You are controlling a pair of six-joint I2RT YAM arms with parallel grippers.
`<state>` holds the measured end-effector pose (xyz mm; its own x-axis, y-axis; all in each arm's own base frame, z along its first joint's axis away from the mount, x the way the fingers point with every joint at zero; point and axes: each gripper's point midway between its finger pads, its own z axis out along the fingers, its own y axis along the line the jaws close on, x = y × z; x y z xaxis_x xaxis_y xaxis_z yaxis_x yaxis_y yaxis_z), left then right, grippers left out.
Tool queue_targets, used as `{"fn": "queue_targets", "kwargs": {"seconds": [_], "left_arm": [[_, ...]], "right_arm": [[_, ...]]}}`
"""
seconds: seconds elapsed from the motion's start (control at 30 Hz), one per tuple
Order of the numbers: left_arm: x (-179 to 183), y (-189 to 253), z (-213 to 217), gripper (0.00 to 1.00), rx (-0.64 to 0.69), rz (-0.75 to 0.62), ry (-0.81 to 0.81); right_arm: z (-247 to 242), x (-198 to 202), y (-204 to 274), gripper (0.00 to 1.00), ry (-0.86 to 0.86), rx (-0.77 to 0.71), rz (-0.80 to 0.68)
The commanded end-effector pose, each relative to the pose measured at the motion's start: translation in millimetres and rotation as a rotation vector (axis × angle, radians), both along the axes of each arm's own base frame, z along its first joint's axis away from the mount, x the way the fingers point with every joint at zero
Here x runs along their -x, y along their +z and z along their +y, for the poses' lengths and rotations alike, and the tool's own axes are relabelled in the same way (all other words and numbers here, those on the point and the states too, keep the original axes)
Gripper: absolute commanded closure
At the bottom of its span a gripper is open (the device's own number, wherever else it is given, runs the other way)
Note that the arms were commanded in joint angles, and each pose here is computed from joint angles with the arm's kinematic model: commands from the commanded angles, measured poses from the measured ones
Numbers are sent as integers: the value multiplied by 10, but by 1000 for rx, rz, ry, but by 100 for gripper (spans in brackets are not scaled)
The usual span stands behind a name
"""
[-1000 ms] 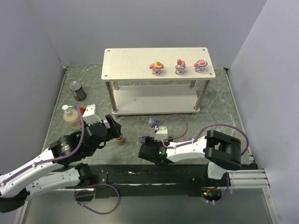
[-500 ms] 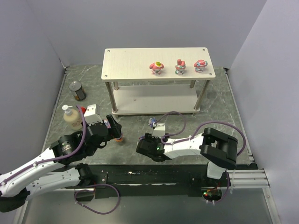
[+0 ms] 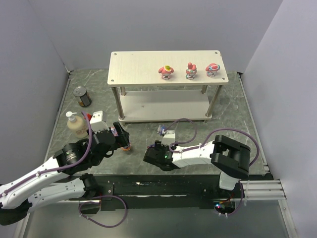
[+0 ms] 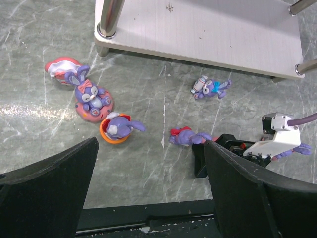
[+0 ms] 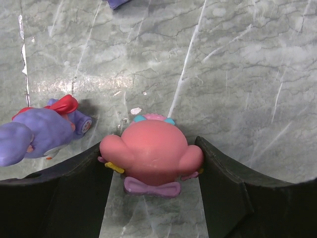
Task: Place and organize the plastic toys onto the shelf
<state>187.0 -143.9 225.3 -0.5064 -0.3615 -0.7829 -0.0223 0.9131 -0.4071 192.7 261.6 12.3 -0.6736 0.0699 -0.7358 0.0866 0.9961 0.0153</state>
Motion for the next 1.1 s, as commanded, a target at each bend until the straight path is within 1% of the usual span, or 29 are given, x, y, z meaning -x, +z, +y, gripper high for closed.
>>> {"fn": "queue_targets", "kwargs": {"seconds": [0.0,0.1,0.27,0.4,0.53,0.57,0.63,0.7,0.73,0.77,0.83,0.87,0.9,0.93,0.97,1.03,1.07], "left_arm": [[-30,65,-40,6,28,-20,-4],[-26,70,-45,6,31,-20,-6],[-24,71,-41,6,31,-20,-6],[-27,77,-30,6,31,-22,-2],[-26,79,-25,6,31,-21,0],[-26,79,-26,6,31,-20,1],[-17,76,-19,6,31,-18,1],[-13,92,-3,6,35,-19,5],[-8,101,18,6,34,-19,11],[-1,113,28,6,38,-20,12],[16,142,62,6,48,-21,18],[27,126,100,6,38,-16,26],[37,134,112,7,42,-17,27],[50,156,133,6,56,-21,30],[59,144,159,6,51,-19,32],[81,138,196,6,61,-18,39],[91,128,210,6,62,-17,40]], "right_arm": [[-328,214,-297,48,-19,126,135],[-344,177,-238,56,-20,123,115],[-350,121,-40,63,6,120,71],[-327,68,265,63,41,94,30],[-283,37,563,63,112,82,8],[-242,19,693,63,125,55,-7],[-264,7,821,63,153,69,-16],[-219,-18,1035,63,179,38,-40],[-239,-32,1102,63,201,55,-40],[-199,-55,1271,63,213,24,-61],[-194,-73,1440,63,259,41,-77],[-134,-103,1635,63,273,9,-101],[-125,-120,1732,62,284,9,-113],[-130,-132,1825,62,311,31,-124],[-72,-169,2033,62,320,3,-149],[-35,-215,2244,62,353,14,-178],[23,-246,2427,62,366,-2,-198]]}}
